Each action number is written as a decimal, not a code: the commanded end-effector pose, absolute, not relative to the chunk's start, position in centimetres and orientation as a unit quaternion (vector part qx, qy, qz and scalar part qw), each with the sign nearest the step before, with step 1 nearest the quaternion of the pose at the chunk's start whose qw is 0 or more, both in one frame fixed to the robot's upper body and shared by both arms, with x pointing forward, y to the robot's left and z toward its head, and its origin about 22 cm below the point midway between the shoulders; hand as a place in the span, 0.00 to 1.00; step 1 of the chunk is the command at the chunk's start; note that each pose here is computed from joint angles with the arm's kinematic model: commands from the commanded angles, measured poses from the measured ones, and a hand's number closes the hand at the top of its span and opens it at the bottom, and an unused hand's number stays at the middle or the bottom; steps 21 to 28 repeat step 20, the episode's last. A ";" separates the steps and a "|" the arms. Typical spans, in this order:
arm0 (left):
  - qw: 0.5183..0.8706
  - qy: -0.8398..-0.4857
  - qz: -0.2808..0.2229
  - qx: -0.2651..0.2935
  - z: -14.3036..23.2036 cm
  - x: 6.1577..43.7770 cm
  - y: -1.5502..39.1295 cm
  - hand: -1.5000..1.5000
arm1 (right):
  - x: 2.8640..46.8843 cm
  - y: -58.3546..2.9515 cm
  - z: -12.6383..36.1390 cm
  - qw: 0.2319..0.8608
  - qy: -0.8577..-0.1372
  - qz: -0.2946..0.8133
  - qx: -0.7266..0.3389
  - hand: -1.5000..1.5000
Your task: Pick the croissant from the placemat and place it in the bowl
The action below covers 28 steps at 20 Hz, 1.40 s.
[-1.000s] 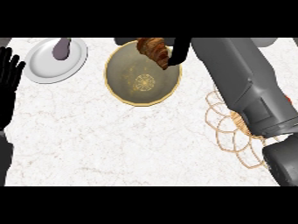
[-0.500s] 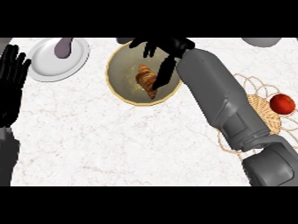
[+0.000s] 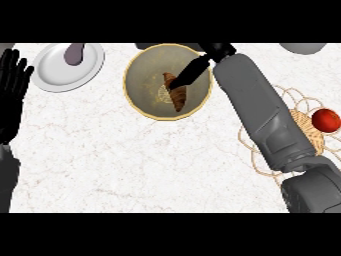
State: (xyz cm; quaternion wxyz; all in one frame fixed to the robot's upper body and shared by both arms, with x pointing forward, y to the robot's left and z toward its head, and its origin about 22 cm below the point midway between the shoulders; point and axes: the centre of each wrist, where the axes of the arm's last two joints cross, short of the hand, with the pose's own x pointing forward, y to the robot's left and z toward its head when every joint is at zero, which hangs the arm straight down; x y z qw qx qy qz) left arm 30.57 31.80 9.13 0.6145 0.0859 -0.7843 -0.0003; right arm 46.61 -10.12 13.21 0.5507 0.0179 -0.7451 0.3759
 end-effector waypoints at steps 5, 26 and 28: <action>0.613 -0.786 -0.001 0.077 9.3 30.8 31.2 0.50 | 47.9 -19.1 15.1 0.594 -0.768 0.241 -0.016 0.00; 0.599 -0.798 -0.016 0.063 10.6 31.9 30.1 0.50 | 45.7 -34.7 17.0 0.599 -0.780 0.180 0.006 0.00; 0.599 -0.798 -0.016 0.063 10.6 31.9 30.1 0.50 | 45.7 -34.7 17.0 0.599 -0.780 0.180 0.006 0.00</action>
